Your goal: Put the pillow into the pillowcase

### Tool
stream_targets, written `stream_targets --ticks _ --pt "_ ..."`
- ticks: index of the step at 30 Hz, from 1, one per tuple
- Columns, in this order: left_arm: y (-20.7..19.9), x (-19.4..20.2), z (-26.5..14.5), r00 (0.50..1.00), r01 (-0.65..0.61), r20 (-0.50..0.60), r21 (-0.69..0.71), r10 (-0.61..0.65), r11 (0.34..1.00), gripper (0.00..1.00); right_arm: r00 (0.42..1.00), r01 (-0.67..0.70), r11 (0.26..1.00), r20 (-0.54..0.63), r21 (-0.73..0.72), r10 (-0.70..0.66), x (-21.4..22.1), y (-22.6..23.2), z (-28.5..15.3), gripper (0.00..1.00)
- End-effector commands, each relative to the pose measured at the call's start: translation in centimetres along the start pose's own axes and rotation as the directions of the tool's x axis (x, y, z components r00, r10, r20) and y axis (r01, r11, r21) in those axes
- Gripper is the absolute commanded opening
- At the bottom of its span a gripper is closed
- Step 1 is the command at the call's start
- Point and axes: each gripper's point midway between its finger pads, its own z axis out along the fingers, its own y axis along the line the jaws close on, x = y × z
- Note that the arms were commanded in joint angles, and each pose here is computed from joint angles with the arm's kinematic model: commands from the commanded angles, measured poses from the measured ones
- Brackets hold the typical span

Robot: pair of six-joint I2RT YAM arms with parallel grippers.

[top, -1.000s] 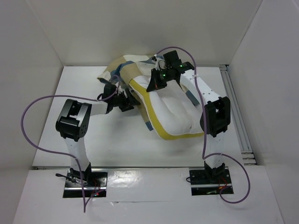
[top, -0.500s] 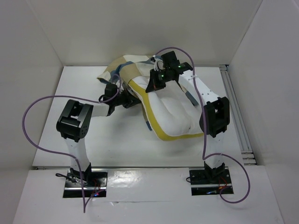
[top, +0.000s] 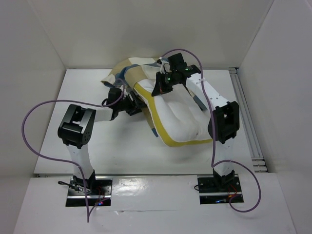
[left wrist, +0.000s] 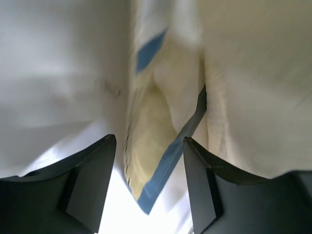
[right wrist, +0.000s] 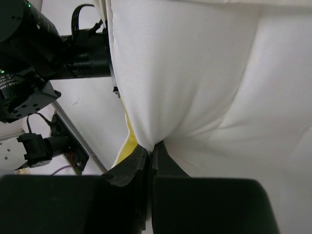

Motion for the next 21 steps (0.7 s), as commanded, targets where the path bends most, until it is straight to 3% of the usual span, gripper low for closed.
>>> stream_targets --ticks 1,7,9,12,15,18,19,21 --pt "-1.0 -1.9 1.3 0.996 -0.082 0.037 0.014 0.082 0.997 0.69 0.997 0.048 0.996 0.066 -0.072 -0.044 -2.2 3.1 -1.2 0.0" --pt "-1.8 -2.3 2.9 0.994 -0.099 0.058 0.063 0.095 0.993 0.61 0.996 0.054 0.996 0.074 -0.073 -0.048 -2.6 3.4 -1.6 0.0" --pt "-2.4 -2.1 3.1 0.994 -0.097 0.056 0.073 0.093 0.993 0.45 0.997 0.048 0.997 0.069 -0.063 -0.043 -2.5 3.0 -1.2 0.0" --pt "-2.7 -2.1 3.3 0.997 -0.074 0.044 0.091 0.07 0.993 0.0 0.997 0.041 0.999 0.06 -0.026 -0.039 -2.1 2.5 -0.8 0.0" --pt "-4.0 -1.1 2.1 0.997 -0.071 0.026 0.152 0.067 0.986 0.0 0.991 0.051 0.995 0.116 0.087 -0.061 -3.8 2.0 -1.8 0.0" --pt "-7.9 -0.7 -0.5 0.996 -0.086 -0.005 0.297 0.092 0.951 0.0 0.989 0.044 0.974 0.131 0.222 -0.075 -5.3 0.5 -2.3 0.0" --pt "-9.4 -1.2 -1.4 0.994 -0.094 -0.015 0.339 0.105 0.936 0.0 0.958 0.07 0.956 0.247 0.285 -0.144 -9.3 1.6 -5.2 0.0" --pt "-12.5 -1.2 -3.7 0.989 -0.094 -0.065 0.435 0.135 0.895 0.0 0.944 0.06 0.941 0.288 0.334 -0.162 -11.1 1.5 -6.2 0.0"
